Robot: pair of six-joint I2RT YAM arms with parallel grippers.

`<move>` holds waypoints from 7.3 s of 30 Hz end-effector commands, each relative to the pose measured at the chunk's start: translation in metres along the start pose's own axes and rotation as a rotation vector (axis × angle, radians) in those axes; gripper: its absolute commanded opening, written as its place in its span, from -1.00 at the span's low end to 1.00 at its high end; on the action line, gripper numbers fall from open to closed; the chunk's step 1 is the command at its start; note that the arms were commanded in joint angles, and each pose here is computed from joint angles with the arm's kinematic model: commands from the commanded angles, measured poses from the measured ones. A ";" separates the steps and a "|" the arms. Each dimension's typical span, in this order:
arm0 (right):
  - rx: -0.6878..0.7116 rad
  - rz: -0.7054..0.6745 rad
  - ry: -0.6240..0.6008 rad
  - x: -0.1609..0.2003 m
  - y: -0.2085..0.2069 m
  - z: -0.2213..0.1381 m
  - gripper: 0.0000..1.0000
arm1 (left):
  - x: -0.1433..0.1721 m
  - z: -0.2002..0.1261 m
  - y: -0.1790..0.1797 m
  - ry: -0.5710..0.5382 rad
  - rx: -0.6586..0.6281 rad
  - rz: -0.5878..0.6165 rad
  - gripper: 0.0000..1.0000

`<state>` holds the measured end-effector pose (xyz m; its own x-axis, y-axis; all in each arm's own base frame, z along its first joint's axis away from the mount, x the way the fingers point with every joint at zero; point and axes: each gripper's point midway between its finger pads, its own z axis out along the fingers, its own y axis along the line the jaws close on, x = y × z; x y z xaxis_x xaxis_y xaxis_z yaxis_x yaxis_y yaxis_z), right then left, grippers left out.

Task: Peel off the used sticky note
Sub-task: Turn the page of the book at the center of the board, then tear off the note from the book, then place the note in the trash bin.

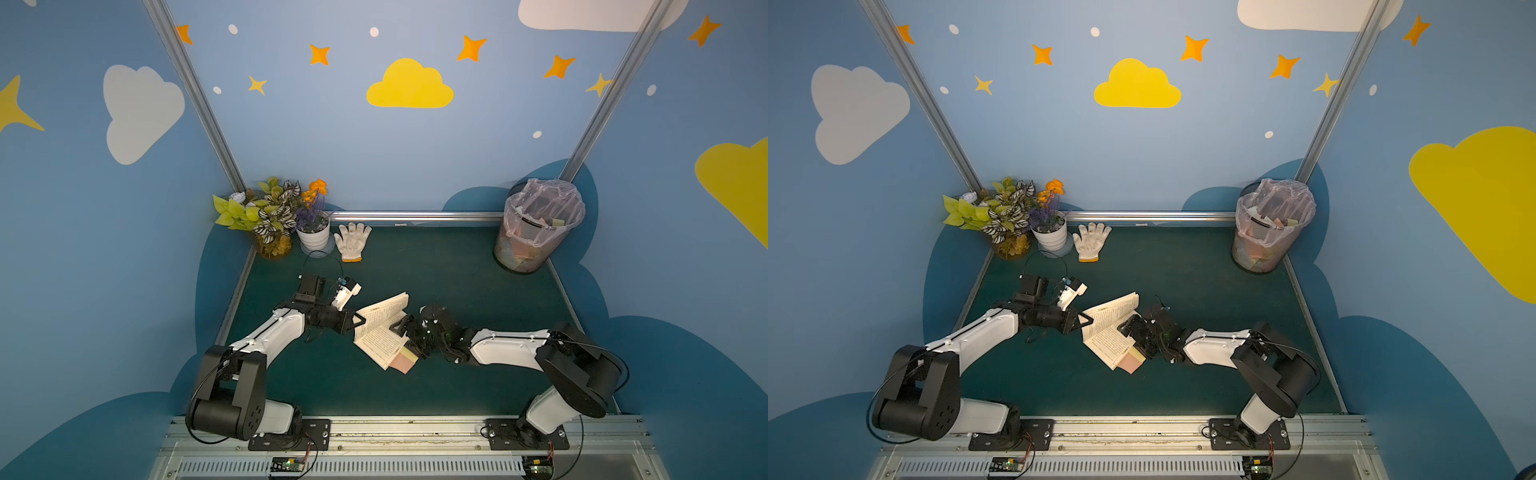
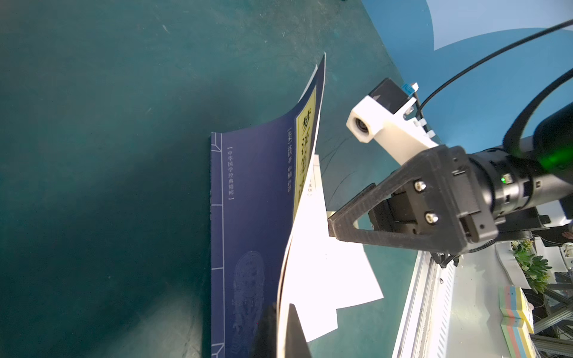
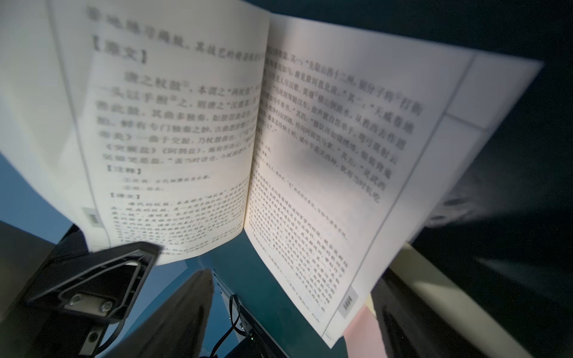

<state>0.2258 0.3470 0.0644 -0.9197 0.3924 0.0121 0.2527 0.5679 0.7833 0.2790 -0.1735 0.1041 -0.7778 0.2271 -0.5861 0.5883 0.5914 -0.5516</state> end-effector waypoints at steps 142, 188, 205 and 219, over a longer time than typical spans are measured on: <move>0.222 -0.137 -0.023 -0.031 -0.067 -0.079 0.38 | 0.015 0.027 0.000 0.186 0.022 -0.018 -0.95; 0.212 -0.103 -0.012 -0.043 -0.068 -0.049 -1.00 | 0.011 0.013 0.012 0.123 0.022 -0.086 -0.94; 0.225 -0.067 -0.031 -0.060 -0.077 -0.072 -1.00 | 0.008 0.011 0.012 0.117 0.014 -0.080 -0.95; 0.157 -0.147 -0.101 -0.082 -0.040 -0.123 -1.00 | 0.007 0.010 0.010 0.110 0.016 -0.070 -0.95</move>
<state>0.2505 0.2102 0.0766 -0.9135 0.3942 -0.1008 0.2341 0.7117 0.6624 0.2891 -0.1770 0.0900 -0.8264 0.2659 -0.4963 0.5475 0.5849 -0.5984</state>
